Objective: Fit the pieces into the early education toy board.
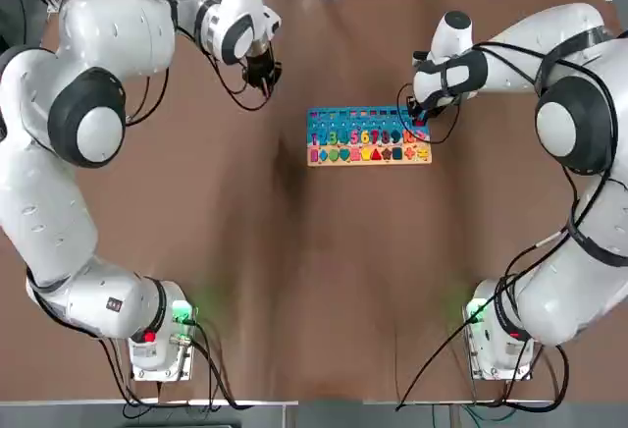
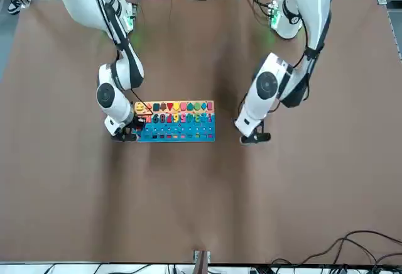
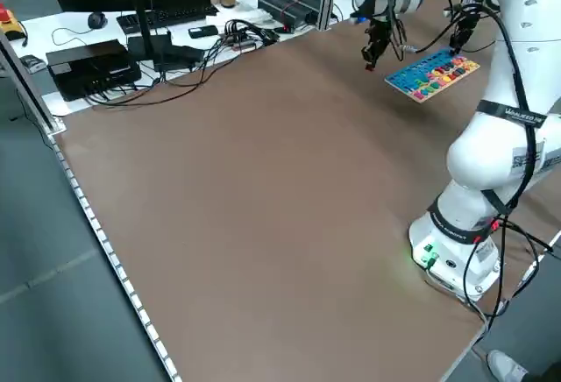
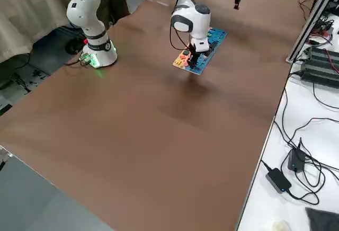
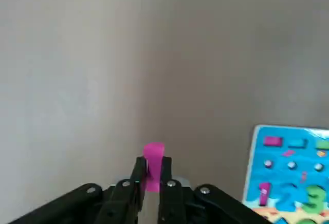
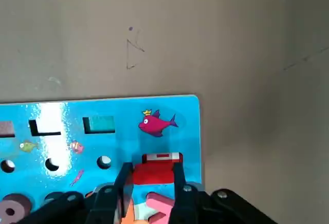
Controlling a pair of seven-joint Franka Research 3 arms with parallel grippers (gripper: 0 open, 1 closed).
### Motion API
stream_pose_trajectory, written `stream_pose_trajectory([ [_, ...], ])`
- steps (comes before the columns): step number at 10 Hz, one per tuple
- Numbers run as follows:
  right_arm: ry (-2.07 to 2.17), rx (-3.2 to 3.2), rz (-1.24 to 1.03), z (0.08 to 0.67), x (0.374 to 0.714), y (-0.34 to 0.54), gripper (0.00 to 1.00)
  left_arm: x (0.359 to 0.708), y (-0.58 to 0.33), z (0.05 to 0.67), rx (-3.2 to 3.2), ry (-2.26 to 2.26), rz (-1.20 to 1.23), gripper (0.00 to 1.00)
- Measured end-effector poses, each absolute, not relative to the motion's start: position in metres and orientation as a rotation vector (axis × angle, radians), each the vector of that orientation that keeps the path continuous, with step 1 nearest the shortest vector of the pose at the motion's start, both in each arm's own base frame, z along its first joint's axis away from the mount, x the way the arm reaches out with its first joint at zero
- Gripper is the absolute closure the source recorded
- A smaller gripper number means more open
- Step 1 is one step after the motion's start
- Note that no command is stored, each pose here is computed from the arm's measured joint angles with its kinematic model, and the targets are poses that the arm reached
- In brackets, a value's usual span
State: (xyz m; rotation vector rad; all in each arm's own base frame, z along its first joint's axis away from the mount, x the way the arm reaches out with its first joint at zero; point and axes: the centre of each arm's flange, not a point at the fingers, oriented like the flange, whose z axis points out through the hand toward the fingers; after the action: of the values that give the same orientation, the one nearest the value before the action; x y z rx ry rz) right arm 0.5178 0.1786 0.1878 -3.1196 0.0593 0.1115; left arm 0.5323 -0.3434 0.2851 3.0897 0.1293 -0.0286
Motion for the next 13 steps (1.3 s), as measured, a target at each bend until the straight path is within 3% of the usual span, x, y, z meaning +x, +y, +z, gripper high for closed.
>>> stream_pose_trajectory([
  [8,0.102,-3.123,0.095,0.187,0.521,0.168,0.64,0.461,-0.435,0.288,3.07,0.142,-0.067,0.85],
  [13,0.099,-3.123,0.092,0.187,0.521,0.169,0.64,0.449,-0.462,0.247,3.08,0.153,-0.148,0.85],
])
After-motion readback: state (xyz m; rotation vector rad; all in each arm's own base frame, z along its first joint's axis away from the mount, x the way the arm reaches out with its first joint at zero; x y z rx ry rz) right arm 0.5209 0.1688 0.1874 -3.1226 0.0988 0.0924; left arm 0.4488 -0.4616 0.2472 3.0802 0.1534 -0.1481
